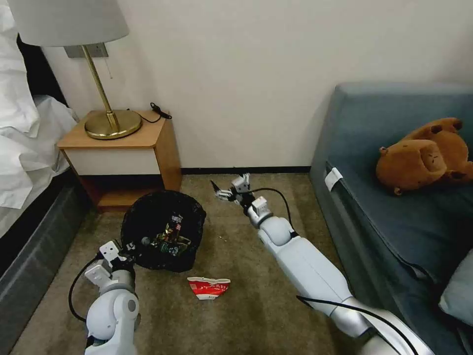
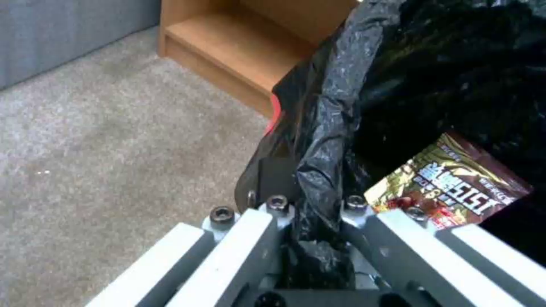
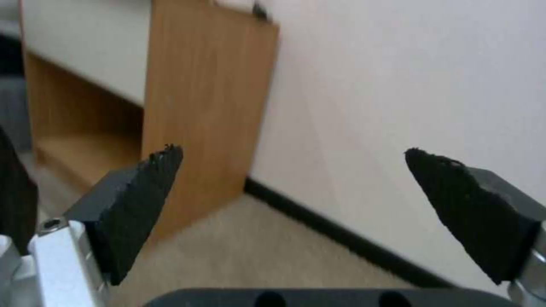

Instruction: Pick up the trash bin, then pick up the garbage on the floor and place it into the trash bin.

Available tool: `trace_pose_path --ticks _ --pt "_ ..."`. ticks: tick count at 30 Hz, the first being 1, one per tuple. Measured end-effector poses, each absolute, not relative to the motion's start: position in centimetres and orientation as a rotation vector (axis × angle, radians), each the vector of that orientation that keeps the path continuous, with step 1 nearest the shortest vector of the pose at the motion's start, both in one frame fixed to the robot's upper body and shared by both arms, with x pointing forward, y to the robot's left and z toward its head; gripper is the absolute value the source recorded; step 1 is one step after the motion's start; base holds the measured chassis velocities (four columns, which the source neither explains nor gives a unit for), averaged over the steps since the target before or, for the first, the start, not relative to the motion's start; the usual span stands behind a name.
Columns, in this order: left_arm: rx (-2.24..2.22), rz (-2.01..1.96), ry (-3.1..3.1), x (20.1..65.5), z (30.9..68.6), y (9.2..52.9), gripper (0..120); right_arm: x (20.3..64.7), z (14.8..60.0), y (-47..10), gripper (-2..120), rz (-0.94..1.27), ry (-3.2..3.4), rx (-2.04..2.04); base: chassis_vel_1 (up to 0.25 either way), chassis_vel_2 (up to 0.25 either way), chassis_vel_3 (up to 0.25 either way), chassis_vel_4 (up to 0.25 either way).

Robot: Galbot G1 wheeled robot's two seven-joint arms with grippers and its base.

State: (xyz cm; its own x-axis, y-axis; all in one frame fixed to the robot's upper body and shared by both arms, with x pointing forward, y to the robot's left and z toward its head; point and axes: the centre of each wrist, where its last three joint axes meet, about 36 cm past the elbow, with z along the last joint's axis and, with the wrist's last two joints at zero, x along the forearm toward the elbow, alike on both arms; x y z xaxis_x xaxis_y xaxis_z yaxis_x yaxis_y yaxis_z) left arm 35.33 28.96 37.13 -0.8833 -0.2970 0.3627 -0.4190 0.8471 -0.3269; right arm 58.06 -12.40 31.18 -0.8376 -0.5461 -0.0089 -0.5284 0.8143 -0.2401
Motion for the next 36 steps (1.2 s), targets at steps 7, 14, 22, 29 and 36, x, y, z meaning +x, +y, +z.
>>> trace_pose_path --ticks 7,14,22,29,36 --pt "0.547 0.586 -2.728 35.3 37.2 29.1 1 57.6 27.6 -14.9 100 -0.498 2.934 -1.014 0.0 0.0 0.0 0.0" --pt "0.557 0.59 -2.731 35.2 37.4 29.3 1 56.6 25.2 -17.1 100 -0.656 2.814 -1.457 0.0 0.0 0.0 0.0" --pt "0.566 0.599 -2.729 35.1 37.2 29.3 1 55.8 24.7 -17.3 100 -0.73 2.586 -1.966 0.0 0.0 0.0 0.0" --pt "0.576 0.604 -2.725 35.0 37.0 29.3 1 54.9 23.6 -16.1 100 -0.752 2.521 -2.117 0.0 0.0 0.0 0.0" --pt "0.585 0.617 -2.72 34.9 36.6 29.1 1 54.1 21.9 -15.0 100 -0.746 2.512 -2.211 0.0 0.0 0.0 0.0"
